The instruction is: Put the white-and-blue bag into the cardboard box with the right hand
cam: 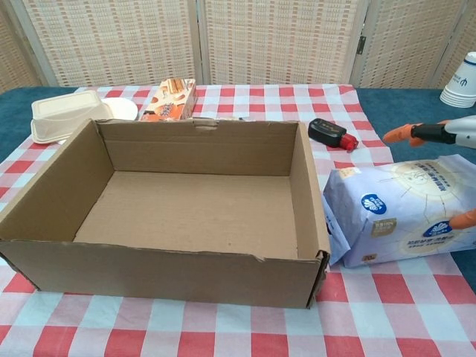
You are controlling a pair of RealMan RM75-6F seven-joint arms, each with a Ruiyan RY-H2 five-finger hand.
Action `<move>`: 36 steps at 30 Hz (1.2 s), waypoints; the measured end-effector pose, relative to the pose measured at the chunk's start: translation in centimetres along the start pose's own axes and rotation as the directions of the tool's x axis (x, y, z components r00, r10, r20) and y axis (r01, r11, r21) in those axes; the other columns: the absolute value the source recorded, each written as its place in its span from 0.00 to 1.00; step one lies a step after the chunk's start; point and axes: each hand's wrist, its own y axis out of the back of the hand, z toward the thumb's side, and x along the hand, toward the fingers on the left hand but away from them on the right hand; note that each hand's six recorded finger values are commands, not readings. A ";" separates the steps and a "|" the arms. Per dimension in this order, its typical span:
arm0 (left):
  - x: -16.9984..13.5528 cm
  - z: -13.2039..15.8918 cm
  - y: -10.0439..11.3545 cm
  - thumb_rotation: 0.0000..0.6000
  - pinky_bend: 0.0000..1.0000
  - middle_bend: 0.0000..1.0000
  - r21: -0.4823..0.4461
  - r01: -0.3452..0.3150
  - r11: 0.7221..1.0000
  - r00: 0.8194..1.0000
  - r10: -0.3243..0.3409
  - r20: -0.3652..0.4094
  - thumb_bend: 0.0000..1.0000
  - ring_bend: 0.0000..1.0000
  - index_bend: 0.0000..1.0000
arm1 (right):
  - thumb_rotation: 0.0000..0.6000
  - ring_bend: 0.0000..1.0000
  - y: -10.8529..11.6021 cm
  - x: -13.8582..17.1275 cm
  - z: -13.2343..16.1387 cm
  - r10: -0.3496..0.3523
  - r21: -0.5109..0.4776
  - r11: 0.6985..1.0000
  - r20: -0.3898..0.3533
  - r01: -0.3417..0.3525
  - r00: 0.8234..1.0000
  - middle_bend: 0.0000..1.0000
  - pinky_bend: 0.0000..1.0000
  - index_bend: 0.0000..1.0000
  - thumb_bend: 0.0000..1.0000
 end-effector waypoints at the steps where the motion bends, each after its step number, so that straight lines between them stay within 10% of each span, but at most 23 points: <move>1: 0.0 0.0 0.1 1.00 0.07 0.00 -0.002 -0.001 1.000 1.000 0.001 0.000 0.20 0.00 0.00 | 1.00 0.00 -0.2 -0.3 0.1 0.008 0.000 1.000 -0.002 -0.008 1.000 0.00 0.00 0.00 0.00; 12: 0.0 -0.3 0.3 1.00 0.07 0.00 -0.014 -0.004 1.000 1.000 0.004 -0.002 0.20 0.00 0.00 | 1.00 0.00 -2.2 -1.9 0.5 0.073 0.007 0.997 -0.001 -0.073 0.997 0.01 0.01 0.00 0.00; 23: 0.0 -0.2 0.2 1.00 0.07 0.00 -0.015 -0.002 1.000 1.000 0.002 0.000 0.20 0.00 0.00 | 1.00 0.19 -2.3 -2.3 0.0 0.045 0.013 0.999 0.012 -0.045 0.999 0.21 0.34 0.27 0.00; 36: 0.1 -0.2 0.1 1.00 0.07 0.00 -0.015 0.001 1.000 1.000 -0.001 -0.002 0.20 0.00 0.00 | 1.00 0.25 -0.9 -1.6 -0.2 -0.011 0.033 0.999 0.017 0.011 1.000 0.26 0.41 0.37 0.00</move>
